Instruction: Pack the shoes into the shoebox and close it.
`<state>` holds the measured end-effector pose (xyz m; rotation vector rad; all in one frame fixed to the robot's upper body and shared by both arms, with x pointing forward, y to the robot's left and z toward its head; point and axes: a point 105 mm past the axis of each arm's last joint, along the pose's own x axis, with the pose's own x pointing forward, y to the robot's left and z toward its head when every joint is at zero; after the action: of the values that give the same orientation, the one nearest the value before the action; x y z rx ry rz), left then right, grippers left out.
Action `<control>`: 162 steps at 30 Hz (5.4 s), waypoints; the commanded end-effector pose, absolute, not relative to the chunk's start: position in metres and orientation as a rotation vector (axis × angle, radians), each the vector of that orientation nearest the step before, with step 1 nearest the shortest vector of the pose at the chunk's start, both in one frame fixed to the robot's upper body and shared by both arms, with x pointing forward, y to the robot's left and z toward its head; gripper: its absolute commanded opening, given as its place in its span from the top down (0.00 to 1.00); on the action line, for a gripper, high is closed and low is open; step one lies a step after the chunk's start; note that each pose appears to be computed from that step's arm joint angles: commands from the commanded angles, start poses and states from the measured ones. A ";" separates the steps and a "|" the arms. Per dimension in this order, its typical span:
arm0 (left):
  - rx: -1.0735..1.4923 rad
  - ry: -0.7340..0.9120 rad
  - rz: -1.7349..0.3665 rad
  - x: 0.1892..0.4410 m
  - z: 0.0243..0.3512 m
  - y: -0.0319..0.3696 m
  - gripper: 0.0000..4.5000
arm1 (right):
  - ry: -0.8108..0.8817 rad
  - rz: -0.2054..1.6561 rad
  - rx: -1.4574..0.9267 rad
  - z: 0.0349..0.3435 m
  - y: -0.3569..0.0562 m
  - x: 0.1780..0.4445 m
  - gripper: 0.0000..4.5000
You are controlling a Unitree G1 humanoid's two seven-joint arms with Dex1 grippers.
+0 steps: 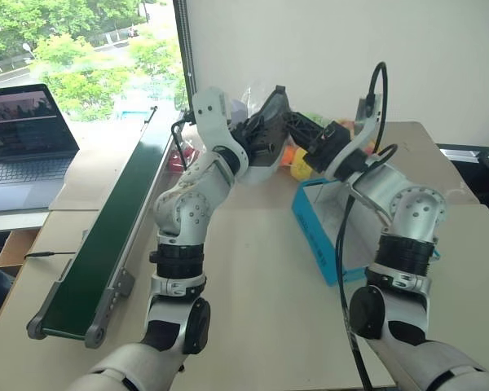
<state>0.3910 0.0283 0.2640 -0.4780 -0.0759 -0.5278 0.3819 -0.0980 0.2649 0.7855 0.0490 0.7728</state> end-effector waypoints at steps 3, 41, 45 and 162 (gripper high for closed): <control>-0.513 -0.174 -0.607 0.380 0.298 0.010 0.89 | 0.000 0.789 0.778 0.275 -0.100 0.379 0.75; -0.516 -0.182 -0.648 0.373 0.306 -0.003 0.89 | -0.064 0.760 0.753 0.278 -0.116 0.388 0.08; -0.520 -0.177 -0.651 0.374 0.306 -0.004 0.89 | -0.067 0.783 0.772 0.280 -0.109 0.387 0.32; 0.059 -0.013 0.115 0.348 0.200 0.251 0.01 | -0.064 1.013 -0.155 0.207 -0.067 0.376 0.00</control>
<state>0.3506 0.2419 0.1877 0.0406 0.0381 0.0907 0.3755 -0.0685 0.1891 -0.1315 0.0088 1.0085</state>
